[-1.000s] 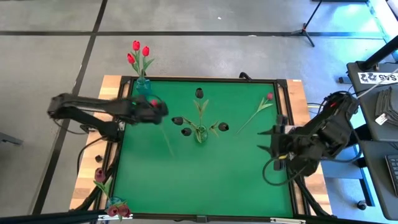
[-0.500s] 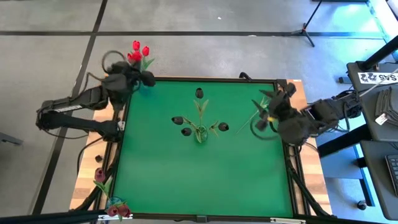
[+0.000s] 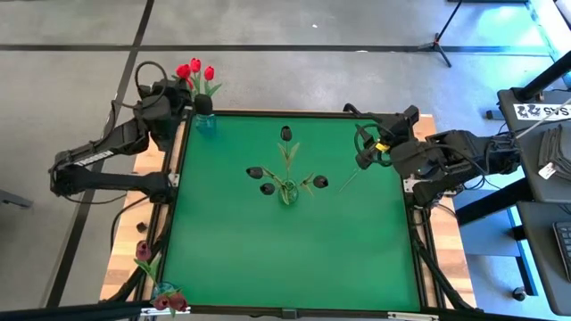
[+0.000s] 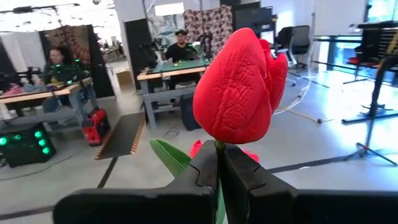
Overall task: Sort flowers into vase by color
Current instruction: Put the red tulip into the top blue vase
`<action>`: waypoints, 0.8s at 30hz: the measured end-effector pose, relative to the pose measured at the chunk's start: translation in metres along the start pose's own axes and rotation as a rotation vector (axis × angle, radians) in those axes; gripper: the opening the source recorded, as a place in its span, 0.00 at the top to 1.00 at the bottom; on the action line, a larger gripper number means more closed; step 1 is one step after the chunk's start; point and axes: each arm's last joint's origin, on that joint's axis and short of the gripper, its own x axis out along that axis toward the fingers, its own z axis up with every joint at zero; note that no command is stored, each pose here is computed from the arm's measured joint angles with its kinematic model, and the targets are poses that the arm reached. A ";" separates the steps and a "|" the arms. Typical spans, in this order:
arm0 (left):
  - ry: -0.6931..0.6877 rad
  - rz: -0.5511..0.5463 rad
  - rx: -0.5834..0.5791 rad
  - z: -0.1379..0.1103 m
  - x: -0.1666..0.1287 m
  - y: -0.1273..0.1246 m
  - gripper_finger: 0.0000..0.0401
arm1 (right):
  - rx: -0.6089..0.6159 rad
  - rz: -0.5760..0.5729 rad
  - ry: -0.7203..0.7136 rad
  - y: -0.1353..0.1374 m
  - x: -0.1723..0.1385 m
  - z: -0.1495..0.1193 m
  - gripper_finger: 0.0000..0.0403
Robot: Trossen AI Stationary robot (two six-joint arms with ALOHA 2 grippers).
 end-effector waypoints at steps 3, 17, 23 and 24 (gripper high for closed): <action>0.004 0.012 -0.005 0.000 0.007 0.004 1.00 | 0.001 0.014 0.008 0.000 0.001 0.000 0.51; 0.063 0.025 -0.083 -0.045 0.021 -0.007 0.99 | 0.001 0.052 0.020 0.002 0.000 -0.001 0.51; 0.100 0.059 -0.168 -0.068 0.027 -0.009 0.91 | 0.029 0.072 0.011 0.003 0.000 0.002 0.51; 0.110 0.058 -0.185 -0.072 0.028 -0.009 0.89 | 0.037 0.074 0.007 0.003 0.000 0.002 0.51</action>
